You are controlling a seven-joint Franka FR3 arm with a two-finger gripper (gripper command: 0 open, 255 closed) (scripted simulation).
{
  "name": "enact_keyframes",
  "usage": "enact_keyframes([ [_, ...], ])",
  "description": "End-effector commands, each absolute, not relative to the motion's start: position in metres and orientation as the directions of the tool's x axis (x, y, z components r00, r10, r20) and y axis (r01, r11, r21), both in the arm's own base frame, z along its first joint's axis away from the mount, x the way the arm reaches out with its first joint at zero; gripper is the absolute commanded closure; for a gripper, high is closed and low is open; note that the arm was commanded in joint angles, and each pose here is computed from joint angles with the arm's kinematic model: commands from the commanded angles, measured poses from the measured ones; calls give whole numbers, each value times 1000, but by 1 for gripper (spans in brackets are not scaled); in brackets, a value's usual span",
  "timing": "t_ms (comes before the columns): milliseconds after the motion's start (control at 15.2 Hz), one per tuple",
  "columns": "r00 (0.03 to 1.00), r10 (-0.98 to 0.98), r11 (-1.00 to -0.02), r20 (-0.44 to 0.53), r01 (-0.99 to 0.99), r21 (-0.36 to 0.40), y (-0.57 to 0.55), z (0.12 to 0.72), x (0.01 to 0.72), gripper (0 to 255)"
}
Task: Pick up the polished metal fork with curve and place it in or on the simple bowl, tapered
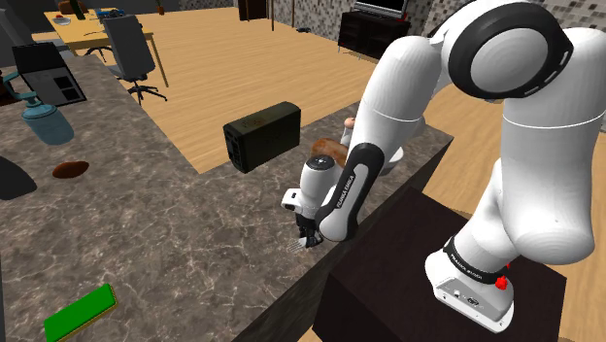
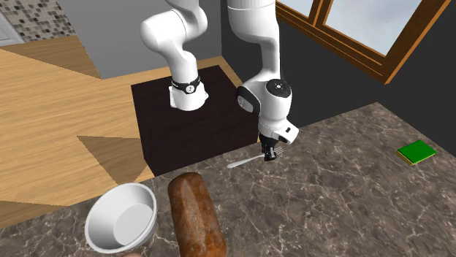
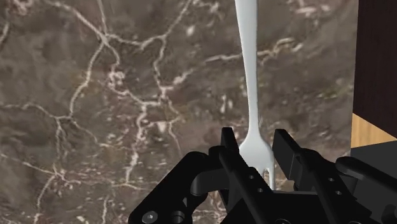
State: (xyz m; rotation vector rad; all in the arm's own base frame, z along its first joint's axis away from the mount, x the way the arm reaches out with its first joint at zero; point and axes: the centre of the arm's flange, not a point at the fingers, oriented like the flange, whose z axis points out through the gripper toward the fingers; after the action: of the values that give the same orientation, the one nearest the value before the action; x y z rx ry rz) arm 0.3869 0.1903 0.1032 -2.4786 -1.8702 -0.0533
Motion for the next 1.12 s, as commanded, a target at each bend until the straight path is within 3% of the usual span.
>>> enact_keyframes([
  [0,270,962,-269,43,963,-18,191,106,384,255],
  [1056,270,962,-269,43,963,-18,191,191,384,255],
])
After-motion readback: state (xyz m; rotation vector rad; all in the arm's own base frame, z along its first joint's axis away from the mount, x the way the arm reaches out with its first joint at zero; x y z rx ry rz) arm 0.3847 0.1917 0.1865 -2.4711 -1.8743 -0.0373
